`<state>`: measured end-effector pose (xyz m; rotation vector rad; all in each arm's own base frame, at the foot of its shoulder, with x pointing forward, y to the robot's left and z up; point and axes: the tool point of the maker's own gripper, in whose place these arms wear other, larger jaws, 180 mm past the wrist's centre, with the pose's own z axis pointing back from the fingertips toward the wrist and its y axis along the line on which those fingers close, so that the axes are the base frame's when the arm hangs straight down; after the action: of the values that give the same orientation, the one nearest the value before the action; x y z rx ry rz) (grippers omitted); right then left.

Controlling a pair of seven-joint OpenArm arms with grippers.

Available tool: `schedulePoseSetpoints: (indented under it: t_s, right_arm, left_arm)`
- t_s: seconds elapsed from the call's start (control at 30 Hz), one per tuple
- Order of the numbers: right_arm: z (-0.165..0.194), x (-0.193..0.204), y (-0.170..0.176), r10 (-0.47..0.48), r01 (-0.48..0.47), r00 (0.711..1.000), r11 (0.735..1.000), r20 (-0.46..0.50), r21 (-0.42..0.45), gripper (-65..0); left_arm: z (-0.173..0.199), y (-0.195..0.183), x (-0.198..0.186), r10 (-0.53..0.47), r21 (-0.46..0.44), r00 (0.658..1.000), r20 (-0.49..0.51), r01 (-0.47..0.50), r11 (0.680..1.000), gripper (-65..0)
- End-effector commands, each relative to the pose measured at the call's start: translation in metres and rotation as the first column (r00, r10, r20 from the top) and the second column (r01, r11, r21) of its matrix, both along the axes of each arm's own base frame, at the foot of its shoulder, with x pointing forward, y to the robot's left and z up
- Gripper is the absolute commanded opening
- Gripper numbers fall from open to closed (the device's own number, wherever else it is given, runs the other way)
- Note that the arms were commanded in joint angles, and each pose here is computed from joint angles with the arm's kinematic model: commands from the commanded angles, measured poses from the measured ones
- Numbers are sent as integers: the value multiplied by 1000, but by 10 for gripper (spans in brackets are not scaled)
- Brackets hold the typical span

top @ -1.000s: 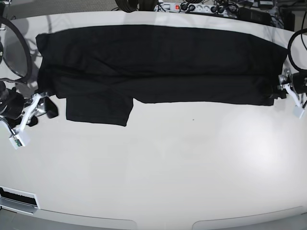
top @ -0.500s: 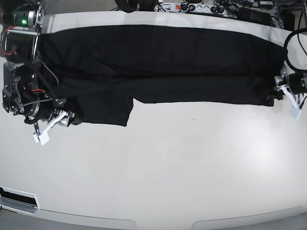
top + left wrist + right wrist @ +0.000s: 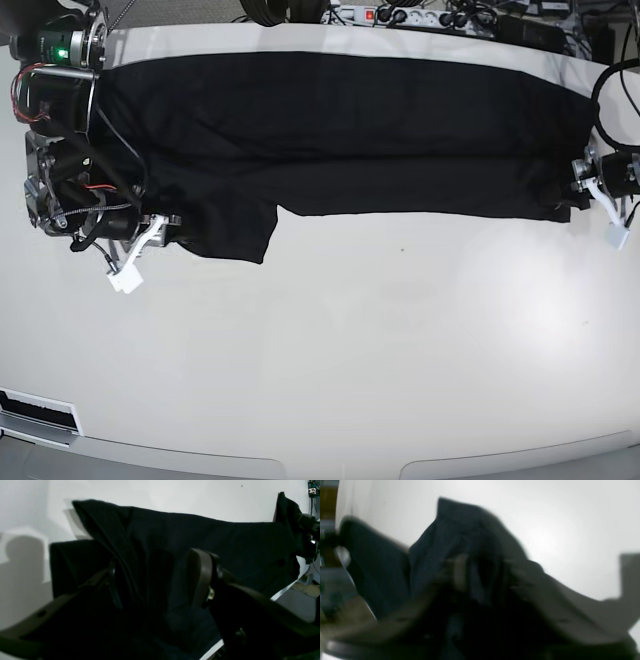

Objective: Layout the t-shirt on the table in an organized manner, then fold the t-shirt properly
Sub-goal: 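Grasp the strip end with the right gripper and pull it straight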

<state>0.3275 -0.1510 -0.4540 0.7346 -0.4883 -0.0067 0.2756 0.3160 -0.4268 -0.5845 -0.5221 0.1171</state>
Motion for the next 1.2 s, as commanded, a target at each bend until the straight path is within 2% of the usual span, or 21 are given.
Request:
schedulePoseSetpoints:
  t_s: [0.0, 0.1, 0.2, 0.27, 0.37, 0.5, 0.67, 0.77, 0.9, 1.17]
  right_arm:
    - [29, 27, -12, -29, 28, 995, 1000, 99, 12, -632]
    - [56, 34, -12, -6, -1, 989, 999, 151, 46, -650]
    - [83, 26, 2, 102, -115, 980, 991, 170, 67, -650]
    - [102, 15, 15, 173, -195, 964, 976, 203, 94, -650]
    - [124, -10, 32, 264, -300, 930, 947, 255, 115, -650]
    - [147, -45, 51, 304, -368, 887, 920, 346, 135, -650]
    - [146, -100, 67, 377, -429, 862, 898, 338, 93, -650]
    - [143, -131, 74, 407, -454, 858, 886, 314, 90, -650]
    - [133, -163, 77, 421, -460, 870, 880, 255, 116, -650]
    - [118, -195, 75, 424, -448, 890, 880, 166, 156, -650]
  left_arm:
    - [17, 11, 13, 11, 12, 998, 58, -11, 1000, -296]
    - [18, 11, 15, 16, 11, 998, 67, -17, 1000, -296]
    - [18, 11, 15, 17, 10, 998, 68, -17, 1000, -296]
    - [18, 11, 15, 17, 10, 998, 68, -17, 1000, -296]
    - [18, 11, 15, 17, 10, 998, 68, -18, 1000, -296]
    - [18, 11, 15, 17, 10, 998, 68, -17, 1000, -296]
    - [20, 12, 18, 30, 8, 996, 88, -31, 999, -296]
    - [22, 13, 21, 39, 7, 994, 102, -40, 999, -296]
    - [25, 13, 25, 47, 2, 992, 118, -48, 999, -296]
    - [38, 13, 40, 56, -14, 985, 161, -54, 998, -296]
